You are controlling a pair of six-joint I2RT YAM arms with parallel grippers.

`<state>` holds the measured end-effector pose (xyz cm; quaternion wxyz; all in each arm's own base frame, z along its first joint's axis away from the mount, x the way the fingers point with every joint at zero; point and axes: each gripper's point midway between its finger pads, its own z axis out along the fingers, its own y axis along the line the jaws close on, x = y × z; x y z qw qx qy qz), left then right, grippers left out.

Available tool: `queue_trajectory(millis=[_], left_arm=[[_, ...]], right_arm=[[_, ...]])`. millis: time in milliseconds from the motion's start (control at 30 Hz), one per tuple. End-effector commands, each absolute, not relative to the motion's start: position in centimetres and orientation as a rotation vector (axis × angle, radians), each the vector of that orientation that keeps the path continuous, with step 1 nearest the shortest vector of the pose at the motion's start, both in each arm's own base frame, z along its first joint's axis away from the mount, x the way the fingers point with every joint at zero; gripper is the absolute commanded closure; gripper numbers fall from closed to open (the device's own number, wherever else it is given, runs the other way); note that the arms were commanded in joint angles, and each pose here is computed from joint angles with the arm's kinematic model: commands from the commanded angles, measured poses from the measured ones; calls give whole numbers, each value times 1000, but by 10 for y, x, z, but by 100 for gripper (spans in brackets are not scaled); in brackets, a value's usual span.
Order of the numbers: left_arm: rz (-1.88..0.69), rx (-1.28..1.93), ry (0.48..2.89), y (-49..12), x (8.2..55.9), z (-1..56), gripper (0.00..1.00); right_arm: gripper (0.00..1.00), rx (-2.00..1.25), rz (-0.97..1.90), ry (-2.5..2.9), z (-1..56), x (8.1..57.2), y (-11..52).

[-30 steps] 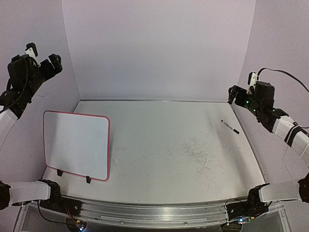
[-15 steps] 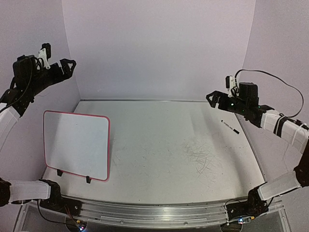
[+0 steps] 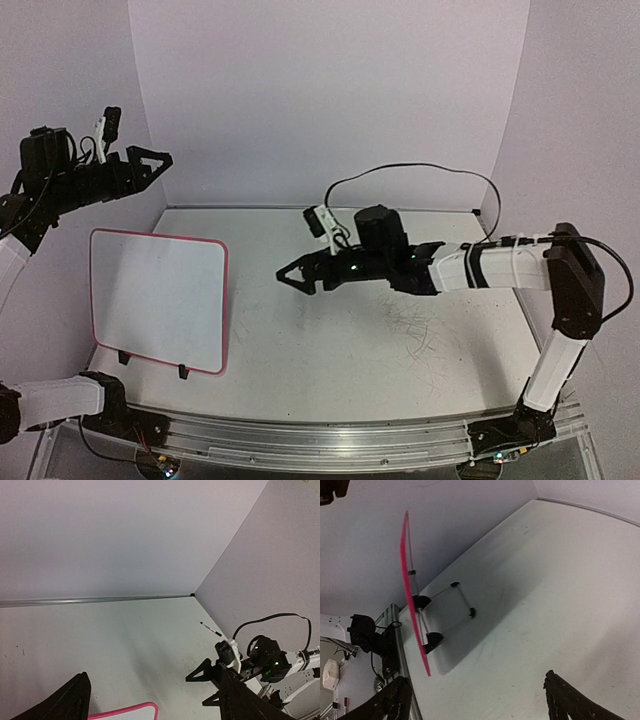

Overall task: Write a sentence on the whiteboard
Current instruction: Move the whiteboard to the center of the board.

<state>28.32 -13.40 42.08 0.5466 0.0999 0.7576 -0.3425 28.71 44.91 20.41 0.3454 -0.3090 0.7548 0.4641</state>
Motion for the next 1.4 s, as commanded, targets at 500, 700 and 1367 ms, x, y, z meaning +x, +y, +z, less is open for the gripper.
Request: queue_trajectory(millis=[500,700,1367], left_arm=[[-916,65,2152,-126,209,332,20],[-998,57,2205,-132,193,311,21],[-1012,76,2248,-134,188,292,21]], right_arm=[[38,-800,1547,1750,212,240,599],[56,-793,1549,1757,197,238,615],[100,-845,1314,1698,167,256,613]])
